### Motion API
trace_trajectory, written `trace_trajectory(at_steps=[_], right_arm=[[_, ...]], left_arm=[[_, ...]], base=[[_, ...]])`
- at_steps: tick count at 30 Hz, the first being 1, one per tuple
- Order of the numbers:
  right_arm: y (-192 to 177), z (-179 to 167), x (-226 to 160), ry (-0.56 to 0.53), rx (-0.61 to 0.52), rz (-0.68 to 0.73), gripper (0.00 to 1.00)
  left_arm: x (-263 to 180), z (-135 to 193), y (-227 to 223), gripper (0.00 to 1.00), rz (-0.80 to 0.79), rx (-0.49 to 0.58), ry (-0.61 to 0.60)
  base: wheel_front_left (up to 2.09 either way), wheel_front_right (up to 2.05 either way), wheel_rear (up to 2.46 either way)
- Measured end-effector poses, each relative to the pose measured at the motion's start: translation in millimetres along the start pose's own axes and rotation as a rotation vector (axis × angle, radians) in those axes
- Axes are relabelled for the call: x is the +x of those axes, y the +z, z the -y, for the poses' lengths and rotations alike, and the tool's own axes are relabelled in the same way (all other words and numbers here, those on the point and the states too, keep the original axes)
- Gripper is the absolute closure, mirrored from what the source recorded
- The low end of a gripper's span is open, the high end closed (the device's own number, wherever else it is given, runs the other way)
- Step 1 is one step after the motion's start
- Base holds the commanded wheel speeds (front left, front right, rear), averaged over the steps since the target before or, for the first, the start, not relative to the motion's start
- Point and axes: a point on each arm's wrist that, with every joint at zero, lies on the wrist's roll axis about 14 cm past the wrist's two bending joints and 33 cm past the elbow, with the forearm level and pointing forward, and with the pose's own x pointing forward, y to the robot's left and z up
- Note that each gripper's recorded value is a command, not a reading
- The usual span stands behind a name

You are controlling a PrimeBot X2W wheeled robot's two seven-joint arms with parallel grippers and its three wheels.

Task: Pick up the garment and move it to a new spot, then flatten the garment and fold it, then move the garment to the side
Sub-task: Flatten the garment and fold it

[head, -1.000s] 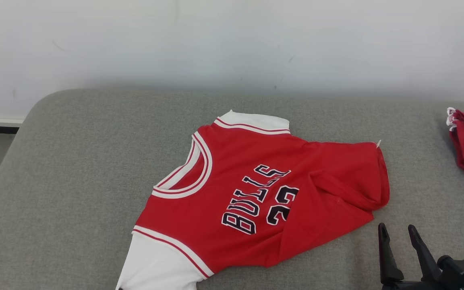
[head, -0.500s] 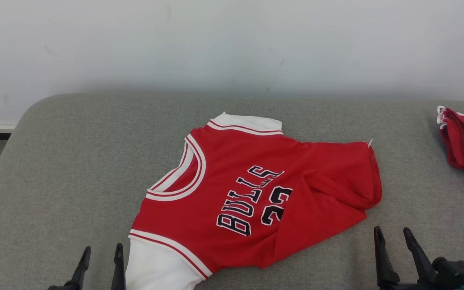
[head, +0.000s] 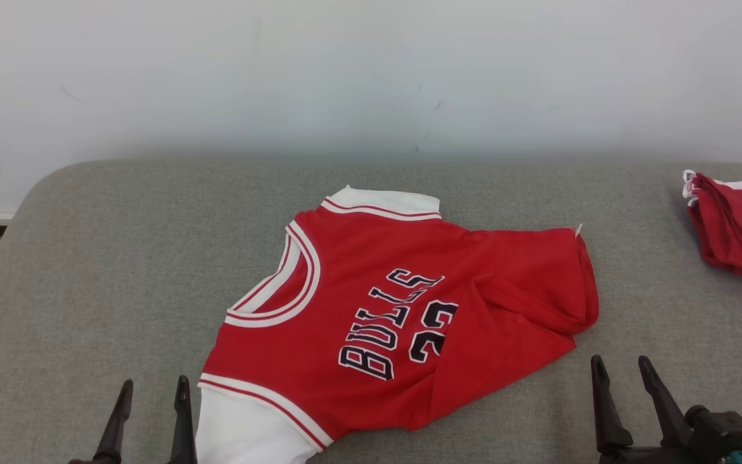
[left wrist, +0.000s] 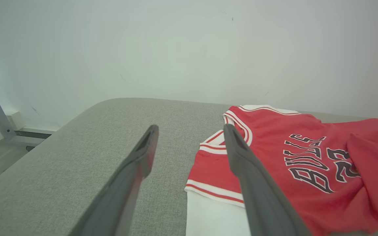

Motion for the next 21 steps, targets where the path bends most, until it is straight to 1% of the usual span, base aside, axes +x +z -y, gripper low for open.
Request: trace_trajectory(at_steps=[8,13,21], right_arm=[[-3.1,-11.6,13.4,0.049,-0.019,-0.022,0.00],[-9.1,-18.6,30.8,0.089,-0.052,-0.060,0.00],[-28.8,-29.7,64.6,0.146,-0.101,-0.149,0.00]], left_arm=[[2.0,1.1,-3.4,0.00,-0.010,0.004,-0.005],[4.5,0.5,-1.0,0.00,-0.002,0.002,-0.003],[1.5,-13.9,-1.6,0.00,-0.006,0.001,0.043]], base=[[0.00,0.00,0.00],[0.00,0.00,0.00],[0.00,0.00,0.00]])
